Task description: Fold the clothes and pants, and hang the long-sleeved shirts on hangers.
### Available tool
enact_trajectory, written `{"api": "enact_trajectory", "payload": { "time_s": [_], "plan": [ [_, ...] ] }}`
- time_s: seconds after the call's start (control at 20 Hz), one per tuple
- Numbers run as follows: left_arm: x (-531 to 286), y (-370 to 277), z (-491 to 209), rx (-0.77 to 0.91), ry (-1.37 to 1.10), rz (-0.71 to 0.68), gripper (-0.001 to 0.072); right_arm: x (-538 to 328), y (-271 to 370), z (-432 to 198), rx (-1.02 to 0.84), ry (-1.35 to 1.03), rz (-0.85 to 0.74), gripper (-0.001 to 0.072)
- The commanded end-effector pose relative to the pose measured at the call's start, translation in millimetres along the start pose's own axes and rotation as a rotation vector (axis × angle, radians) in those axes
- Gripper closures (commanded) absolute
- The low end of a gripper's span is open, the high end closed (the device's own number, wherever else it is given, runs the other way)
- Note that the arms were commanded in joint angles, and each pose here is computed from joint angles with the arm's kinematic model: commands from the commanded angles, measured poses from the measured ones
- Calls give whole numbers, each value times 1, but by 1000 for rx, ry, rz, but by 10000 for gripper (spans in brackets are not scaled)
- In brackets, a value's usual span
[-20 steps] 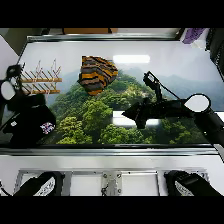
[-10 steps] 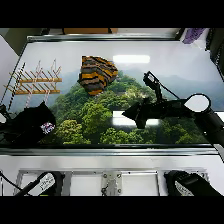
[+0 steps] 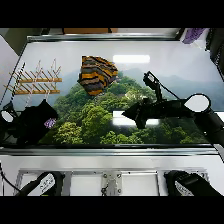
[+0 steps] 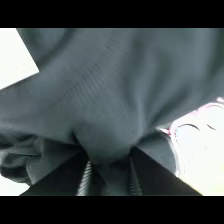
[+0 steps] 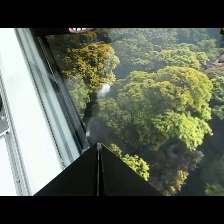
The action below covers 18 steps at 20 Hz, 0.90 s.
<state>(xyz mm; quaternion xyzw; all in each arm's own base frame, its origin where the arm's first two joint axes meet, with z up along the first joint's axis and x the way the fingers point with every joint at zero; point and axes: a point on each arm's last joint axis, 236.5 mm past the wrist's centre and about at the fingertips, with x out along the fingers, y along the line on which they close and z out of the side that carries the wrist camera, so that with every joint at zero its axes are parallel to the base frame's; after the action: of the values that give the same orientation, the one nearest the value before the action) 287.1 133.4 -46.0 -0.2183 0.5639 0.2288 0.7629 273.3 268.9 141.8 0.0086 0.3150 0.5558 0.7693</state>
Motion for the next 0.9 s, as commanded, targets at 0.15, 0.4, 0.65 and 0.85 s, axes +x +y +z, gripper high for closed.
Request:
{"api": "enact_trajectory", "payload": {
  "time_s": [0.15, 0.4, 0.65, 0.85],
  "plan": [
    [-226, -63, 3, 156, -488, -220, 678, -4, 24, 34, 84, -142, 106, 690],
    [-339, -83, -58, 188, -630, -482, 679, -7, 22, 41, 100, -171, 103, 694],
    [-348, -139, -87, 299, -477, -658, 679, -67, -63, 69, 250, -318, -246, 694],
    [-297, -231, -133, 452, -262, -734, 678, -146, -126, 57, 369, -381, -523, 694]
  ]
}}
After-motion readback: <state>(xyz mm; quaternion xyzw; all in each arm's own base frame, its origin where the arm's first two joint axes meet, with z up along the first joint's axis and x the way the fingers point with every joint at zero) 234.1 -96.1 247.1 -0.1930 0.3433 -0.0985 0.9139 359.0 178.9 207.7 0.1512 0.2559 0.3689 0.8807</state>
